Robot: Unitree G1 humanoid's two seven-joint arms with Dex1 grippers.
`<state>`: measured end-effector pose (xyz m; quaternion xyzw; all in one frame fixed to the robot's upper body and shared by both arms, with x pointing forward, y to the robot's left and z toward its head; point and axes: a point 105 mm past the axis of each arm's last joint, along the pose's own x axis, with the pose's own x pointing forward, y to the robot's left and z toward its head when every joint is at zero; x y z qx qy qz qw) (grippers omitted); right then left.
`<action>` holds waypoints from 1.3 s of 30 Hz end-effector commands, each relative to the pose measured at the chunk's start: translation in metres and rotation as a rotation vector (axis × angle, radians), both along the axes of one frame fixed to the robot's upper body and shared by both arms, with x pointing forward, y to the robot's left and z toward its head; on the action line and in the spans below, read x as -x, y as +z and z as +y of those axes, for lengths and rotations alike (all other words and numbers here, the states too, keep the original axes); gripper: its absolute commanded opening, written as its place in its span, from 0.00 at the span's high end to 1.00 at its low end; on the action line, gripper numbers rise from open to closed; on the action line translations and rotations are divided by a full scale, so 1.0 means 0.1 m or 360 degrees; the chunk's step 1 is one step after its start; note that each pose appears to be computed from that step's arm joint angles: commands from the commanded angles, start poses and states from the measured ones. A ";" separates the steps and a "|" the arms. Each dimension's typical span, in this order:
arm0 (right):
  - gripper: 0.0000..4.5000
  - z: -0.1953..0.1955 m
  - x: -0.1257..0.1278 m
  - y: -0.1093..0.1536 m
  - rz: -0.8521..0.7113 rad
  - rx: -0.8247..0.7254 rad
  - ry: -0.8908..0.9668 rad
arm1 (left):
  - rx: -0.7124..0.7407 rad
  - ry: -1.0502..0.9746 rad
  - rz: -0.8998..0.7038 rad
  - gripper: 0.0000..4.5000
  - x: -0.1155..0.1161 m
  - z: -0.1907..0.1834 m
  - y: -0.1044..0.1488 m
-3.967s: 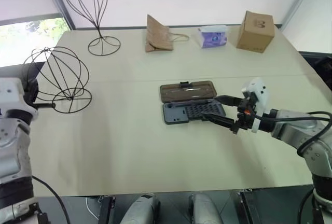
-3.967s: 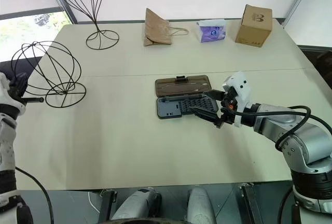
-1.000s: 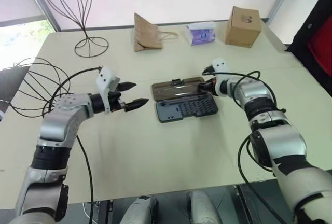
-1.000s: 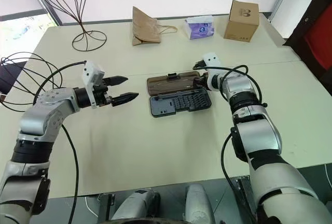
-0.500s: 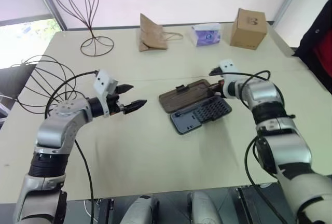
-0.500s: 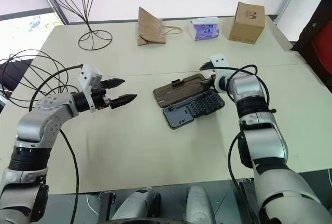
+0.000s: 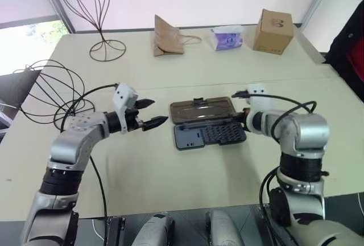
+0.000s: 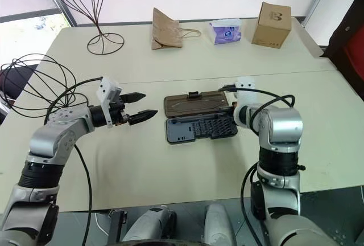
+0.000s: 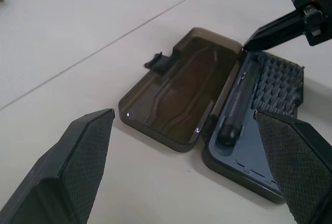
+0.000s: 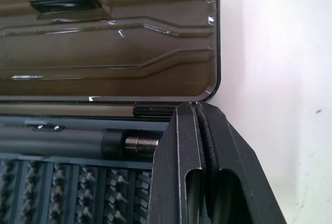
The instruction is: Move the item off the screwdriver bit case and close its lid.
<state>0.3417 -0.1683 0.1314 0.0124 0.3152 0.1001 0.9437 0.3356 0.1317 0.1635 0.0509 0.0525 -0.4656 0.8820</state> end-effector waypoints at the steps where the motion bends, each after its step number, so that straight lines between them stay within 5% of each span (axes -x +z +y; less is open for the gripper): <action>1: 0.93 -0.01 0.03 0.14 -0.0079 0.0029 0.0053 | -0.0012 -0.0021 -0.0073 0.00 -0.01 -0.01 0.09; 3: 0.79 -0.12 -0.03 0.29 -0.0137 0.0099 0.0032 | -0.0017 -0.0021 -0.0073 0.00 -0.01 0.00 0.09; 9: 0.13 -0.22 -0.23 0.61 -0.0276 0.0190 0.0009 | -0.0030 -0.0015 -0.0077 0.00 -0.01 0.02 0.08; 16: 0.13 -0.20 -0.58 0.49 -0.0332 0.0269 0.0065 | -0.0027 -0.0002 -0.0077 0.00 -0.04 0.01 0.06; 25: 0.13 -0.08 -0.95 0.03 -0.0213 0.0340 0.0216 | -0.0032 0.0038 -0.0084 0.00 -0.02 0.02 0.03; 28: 0.31 -0.07 -0.96 -0.10 -0.0158 0.0336 0.0245 | -0.0041 0.0058 -0.0086 0.00 0.01 0.04 0.01; 33: 0.85 -0.02 -0.94 -0.18 -0.0100 0.0325 0.0312 | -0.0039 0.0095 -0.0082 0.00 0.03 0.08 -0.01; 39: 0.85 -0.04 -0.87 -0.20 -0.0061 0.0301 0.0314 | -0.0037 0.0104 -0.0082 0.00 0.03 0.07 -0.02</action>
